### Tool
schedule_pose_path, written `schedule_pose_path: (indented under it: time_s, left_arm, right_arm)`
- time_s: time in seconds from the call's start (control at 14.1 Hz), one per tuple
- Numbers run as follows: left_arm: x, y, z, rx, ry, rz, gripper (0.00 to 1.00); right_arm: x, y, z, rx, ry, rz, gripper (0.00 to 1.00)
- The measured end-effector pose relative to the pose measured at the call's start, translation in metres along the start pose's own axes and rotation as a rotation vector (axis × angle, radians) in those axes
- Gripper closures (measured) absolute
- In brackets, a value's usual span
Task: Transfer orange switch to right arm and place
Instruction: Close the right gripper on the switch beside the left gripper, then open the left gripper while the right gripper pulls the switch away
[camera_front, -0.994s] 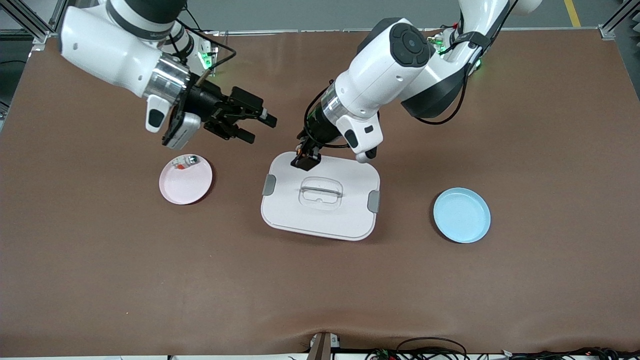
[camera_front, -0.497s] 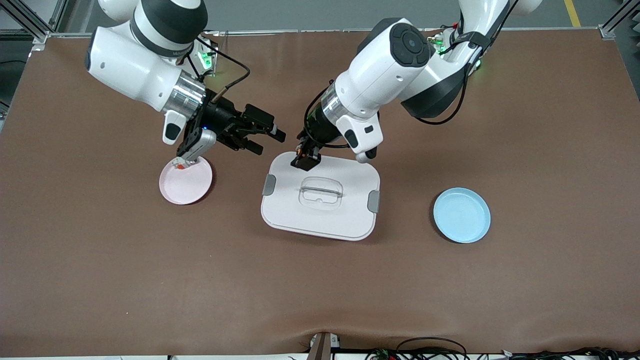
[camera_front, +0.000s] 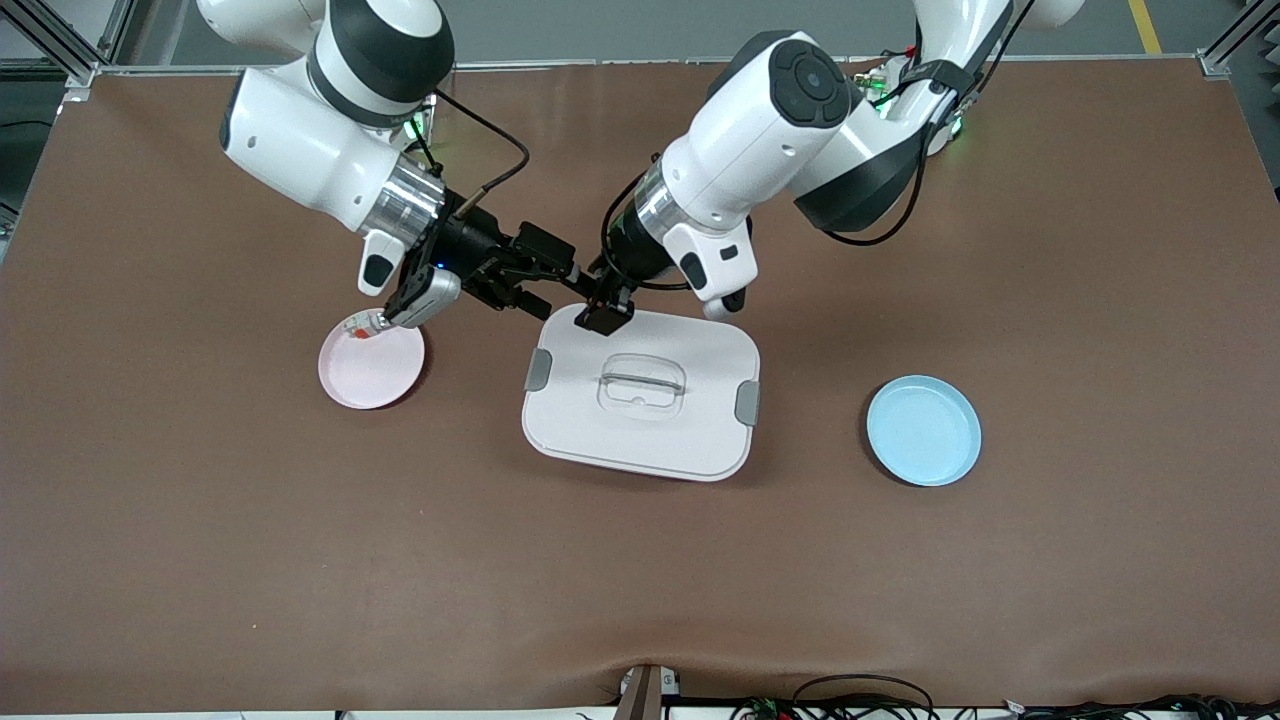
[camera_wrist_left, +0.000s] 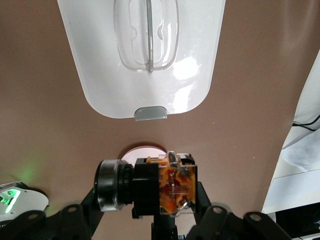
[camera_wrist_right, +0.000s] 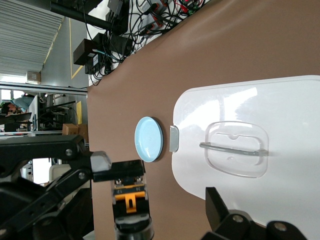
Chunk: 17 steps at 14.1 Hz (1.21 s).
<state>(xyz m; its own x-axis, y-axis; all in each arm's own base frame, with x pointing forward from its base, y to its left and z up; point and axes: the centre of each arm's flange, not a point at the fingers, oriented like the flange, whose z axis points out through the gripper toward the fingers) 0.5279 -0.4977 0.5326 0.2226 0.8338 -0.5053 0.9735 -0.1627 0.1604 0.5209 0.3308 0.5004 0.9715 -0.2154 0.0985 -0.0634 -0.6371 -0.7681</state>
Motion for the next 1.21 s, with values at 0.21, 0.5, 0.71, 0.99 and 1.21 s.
schedule_pose_path:
  time_s: [0.21, 0.5, 0.71, 0.99, 1.21]
  left_arm:
    - [0.0, 0.0, 0.0, -0.002, 0.0, -0.004, 0.27]
    - [-0.002, -0.001, 0.001, -0.001, -0.001, 0.0, 0.27]
    - [-0.003, -0.001, 0.001, -0.001, -0.001, 0.001, 0.27]
    - [0.0, 0.0, 0.003, 0.002, 0.003, -0.004, 0.27]
    - [0.001, 0.0, 0.005, 0.003, 0.004, -0.005, 0.27]
  right_arm:
    - [-0.004, -0.002, 0.01, -0.004, 0.011, -0.006, 0.0]
    - [-0.007, -0.002, 0.016, -0.008, 0.004, -0.009, 0.0]
    - [-0.008, -0.002, 0.017, -0.008, 0.002, -0.009, 0.0]
    - [-0.008, -0.006, 0.016, -0.001, 0.004, -0.009, 0.42]
    - [-0.008, -0.008, 0.016, 0.004, 0.006, -0.008, 0.66]
